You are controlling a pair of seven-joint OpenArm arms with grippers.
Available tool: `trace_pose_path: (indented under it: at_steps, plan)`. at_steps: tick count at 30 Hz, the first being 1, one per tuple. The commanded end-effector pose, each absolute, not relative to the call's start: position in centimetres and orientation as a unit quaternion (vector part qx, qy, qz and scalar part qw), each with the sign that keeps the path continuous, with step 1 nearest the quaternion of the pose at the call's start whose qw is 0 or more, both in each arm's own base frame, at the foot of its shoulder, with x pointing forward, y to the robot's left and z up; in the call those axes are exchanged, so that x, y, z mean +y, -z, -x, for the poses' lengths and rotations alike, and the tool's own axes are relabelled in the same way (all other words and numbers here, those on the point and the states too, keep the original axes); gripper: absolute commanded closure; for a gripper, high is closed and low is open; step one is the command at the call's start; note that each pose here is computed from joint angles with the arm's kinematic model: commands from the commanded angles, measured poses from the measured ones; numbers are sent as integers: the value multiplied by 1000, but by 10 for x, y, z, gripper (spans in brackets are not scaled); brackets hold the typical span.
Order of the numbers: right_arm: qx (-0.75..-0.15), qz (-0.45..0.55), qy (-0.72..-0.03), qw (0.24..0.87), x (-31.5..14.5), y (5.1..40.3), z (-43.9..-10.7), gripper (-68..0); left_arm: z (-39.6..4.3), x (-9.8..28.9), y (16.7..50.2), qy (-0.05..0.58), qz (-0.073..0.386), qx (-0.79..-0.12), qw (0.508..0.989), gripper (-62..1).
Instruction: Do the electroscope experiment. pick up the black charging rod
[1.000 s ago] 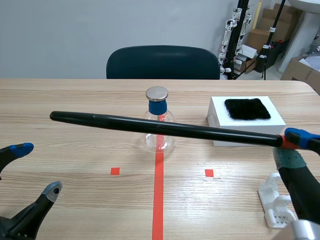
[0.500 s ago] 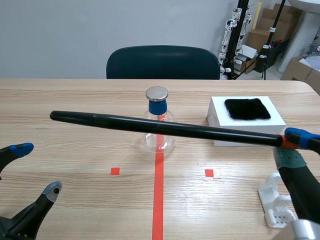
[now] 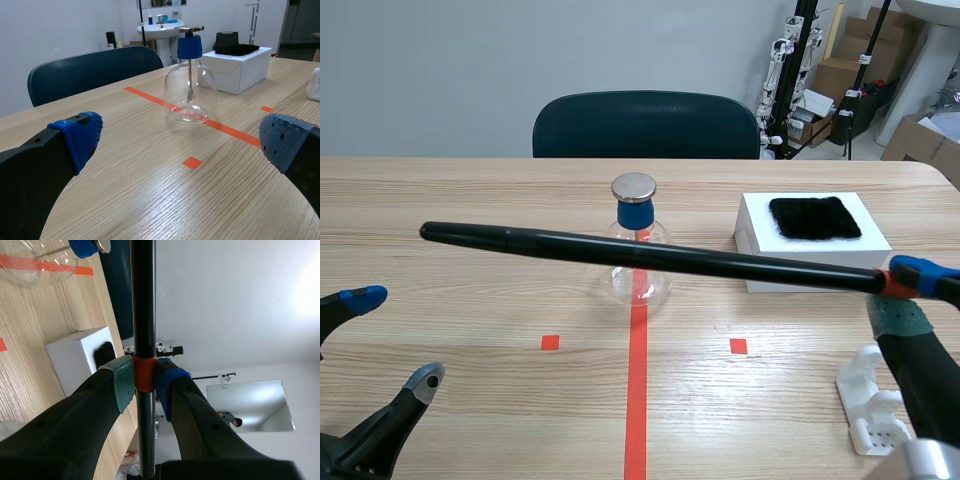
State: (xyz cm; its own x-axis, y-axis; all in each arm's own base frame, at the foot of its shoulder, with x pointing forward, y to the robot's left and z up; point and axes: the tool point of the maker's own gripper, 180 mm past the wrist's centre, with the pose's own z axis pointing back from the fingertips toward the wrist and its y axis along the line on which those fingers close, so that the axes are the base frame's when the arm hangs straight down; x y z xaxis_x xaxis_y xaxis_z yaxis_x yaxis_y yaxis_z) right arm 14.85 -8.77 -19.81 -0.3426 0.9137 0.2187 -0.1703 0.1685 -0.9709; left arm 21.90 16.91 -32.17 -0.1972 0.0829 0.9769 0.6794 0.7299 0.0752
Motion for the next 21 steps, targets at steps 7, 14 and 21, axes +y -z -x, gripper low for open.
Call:
trace_pose_path:
  at_steps: [7,14,21]
  plan:
    - [-601,319,-560,473,-87,192,-150,0,-219,172,308,253,262,-750,552,-623]
    - [-601,319,-560,473,-87,192,-150,0,-219,172,308,253,262,-750,552,-623]
    - [-598,314,-563,476,-87,195,-150,0,-219,172,308,253,262,-750,552,-623]
